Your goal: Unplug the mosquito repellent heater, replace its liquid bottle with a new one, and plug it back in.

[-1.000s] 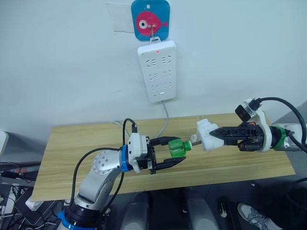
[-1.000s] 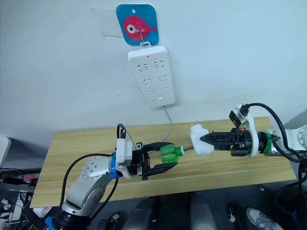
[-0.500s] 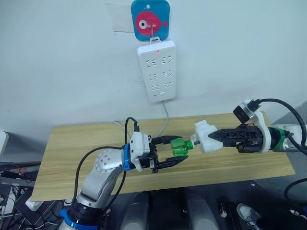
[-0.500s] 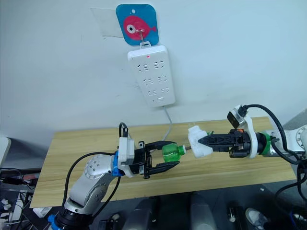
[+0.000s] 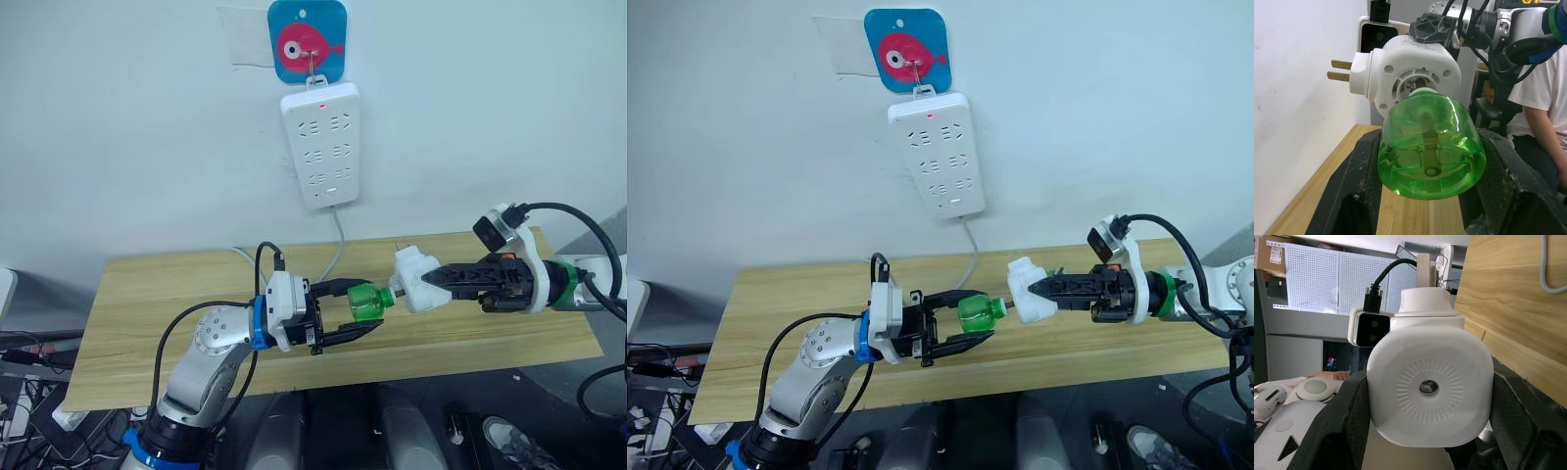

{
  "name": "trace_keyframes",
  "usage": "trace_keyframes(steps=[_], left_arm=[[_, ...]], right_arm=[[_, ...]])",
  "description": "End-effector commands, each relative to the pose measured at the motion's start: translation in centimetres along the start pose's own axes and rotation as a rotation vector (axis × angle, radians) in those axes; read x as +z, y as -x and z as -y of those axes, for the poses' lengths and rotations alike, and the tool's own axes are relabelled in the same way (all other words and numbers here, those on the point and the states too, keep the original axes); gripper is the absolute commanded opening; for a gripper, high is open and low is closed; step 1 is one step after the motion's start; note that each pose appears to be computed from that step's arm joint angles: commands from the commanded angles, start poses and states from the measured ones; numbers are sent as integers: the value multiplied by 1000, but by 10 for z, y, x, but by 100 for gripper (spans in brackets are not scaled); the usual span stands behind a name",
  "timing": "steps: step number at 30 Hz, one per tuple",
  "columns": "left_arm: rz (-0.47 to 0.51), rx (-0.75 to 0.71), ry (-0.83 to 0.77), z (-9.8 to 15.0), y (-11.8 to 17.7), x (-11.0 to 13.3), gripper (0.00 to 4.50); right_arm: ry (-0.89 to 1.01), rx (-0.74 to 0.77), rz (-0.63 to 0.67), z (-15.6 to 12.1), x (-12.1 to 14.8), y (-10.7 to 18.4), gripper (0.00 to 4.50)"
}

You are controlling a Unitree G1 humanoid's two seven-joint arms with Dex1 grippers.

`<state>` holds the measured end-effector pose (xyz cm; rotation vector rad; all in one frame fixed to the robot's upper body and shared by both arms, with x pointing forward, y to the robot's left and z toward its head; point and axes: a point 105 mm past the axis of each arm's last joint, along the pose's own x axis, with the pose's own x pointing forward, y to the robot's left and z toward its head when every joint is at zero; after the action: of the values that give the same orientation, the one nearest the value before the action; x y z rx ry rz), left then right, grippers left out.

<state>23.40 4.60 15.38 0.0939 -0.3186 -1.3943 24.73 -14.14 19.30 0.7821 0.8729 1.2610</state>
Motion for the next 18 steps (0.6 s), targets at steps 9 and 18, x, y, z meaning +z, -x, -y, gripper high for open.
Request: trace_keyframes(steps=[9, 18], left_arm=[[33, -3, -38, -2, -5, 8, 223], [38, -46, -29, 7, -11, 8, 223]], right_arm=[[38, 63, -20, -15, -5, -2, 296], [73, 40, 14, -10, -1, -14, 296]])
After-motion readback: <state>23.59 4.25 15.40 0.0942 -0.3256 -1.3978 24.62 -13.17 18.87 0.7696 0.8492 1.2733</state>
